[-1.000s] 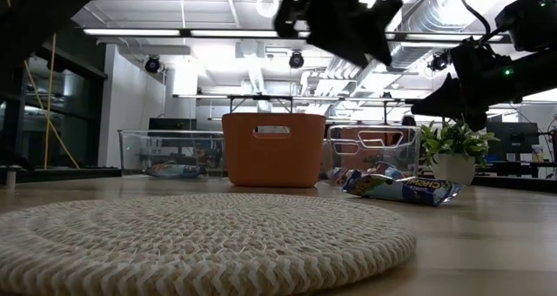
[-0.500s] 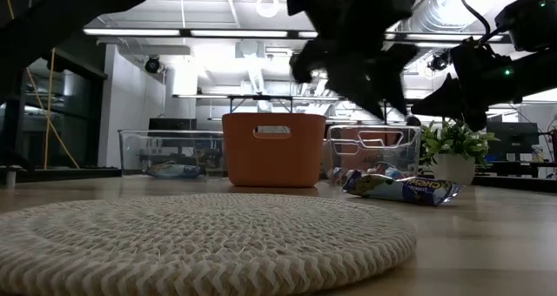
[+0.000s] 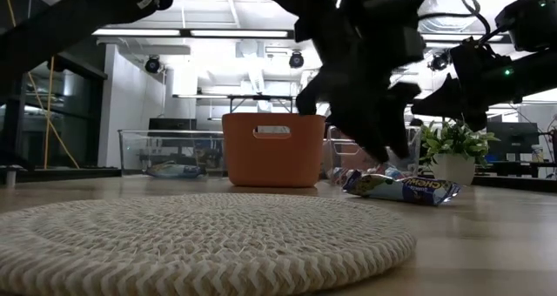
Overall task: Pick and place Granola Bars by type
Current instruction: Put the blue granola bar into the left transparent bin
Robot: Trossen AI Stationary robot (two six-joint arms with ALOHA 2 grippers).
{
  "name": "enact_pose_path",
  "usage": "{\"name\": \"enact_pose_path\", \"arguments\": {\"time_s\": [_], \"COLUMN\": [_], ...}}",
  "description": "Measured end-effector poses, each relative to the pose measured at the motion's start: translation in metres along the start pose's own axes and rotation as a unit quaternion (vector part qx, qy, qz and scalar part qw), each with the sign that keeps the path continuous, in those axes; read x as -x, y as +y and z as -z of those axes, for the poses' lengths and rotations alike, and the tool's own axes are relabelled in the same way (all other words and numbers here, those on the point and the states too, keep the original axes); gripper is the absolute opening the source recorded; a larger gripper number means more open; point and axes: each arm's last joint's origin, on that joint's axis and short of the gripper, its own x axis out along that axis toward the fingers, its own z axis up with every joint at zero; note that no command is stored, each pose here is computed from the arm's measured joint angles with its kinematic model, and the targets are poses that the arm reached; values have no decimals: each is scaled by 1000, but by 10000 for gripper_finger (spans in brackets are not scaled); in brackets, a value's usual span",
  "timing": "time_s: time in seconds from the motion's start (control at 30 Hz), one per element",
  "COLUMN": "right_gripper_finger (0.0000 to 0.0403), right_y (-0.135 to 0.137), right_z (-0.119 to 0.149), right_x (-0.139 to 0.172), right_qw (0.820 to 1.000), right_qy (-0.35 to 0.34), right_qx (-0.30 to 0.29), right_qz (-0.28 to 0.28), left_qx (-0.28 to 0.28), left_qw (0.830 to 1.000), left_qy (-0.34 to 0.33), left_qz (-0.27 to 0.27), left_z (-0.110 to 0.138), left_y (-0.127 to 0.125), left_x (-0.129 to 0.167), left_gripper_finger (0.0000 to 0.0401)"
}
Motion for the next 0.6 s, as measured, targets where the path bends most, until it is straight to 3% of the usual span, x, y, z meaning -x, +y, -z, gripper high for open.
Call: {"name": "enact_pose_path", "arguments": {"time_s": [0.6], "right_gripper_finger": [0], "right_y": [0], "right_z": [0], "right_x": [0], "right_qw": [1000], "right_qy": [1], "right_qx": [0], "right_qz": [0], "left_qx": [-28], "left_qw": [999], "left_qy": [17], "left_qz": [25], "left_z": [3], "left_y": [-5], "left_x": [-3], "left_gripper_finger": [184]}}
